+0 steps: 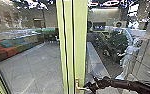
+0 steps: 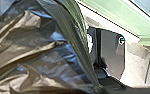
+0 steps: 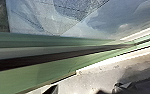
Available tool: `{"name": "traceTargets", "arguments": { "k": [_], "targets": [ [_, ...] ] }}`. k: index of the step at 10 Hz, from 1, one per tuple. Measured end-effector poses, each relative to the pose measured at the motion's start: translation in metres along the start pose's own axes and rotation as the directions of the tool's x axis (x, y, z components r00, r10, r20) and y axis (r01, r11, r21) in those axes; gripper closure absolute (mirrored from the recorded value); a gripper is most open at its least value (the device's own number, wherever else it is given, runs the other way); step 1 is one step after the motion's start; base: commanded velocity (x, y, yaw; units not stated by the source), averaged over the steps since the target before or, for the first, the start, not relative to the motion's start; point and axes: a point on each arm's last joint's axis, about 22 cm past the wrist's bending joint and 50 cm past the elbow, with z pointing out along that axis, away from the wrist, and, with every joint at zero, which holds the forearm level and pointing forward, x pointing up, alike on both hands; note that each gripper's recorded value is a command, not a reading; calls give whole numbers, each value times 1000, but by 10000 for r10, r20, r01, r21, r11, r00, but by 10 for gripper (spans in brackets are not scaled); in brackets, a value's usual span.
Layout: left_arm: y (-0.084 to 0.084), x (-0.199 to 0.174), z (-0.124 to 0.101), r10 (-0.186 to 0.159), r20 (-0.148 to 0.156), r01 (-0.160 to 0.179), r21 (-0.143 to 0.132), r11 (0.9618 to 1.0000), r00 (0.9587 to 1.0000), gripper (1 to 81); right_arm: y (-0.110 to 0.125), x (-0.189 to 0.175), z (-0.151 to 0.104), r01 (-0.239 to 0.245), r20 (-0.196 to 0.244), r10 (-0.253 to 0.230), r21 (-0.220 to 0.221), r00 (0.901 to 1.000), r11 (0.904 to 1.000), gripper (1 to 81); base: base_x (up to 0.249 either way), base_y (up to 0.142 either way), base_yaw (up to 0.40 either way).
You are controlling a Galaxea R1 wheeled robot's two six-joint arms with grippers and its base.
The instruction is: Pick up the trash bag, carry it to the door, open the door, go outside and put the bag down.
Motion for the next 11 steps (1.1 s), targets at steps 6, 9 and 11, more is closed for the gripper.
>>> {"name": "traceTargets", "arguments": {
  "k": [6,9,11],
  "targets": [
    [1,-5,3,-97,109,97,-4,10000,9999,811,16,-2,24,7,-114,-8,-102,9999,9999,10,0,0,0],
    [-6,-28,11,-423,704,416,110,9991,9966,811,28,-3,50,-140,339,146,-159,9993,9998,10,0,0,0],
    [-11,-46,15,-680,1121,659,224,9976,9914,811,35,-5,72,74,551,-77,63,9985,10000,10,0,0,0]
  ]
}}
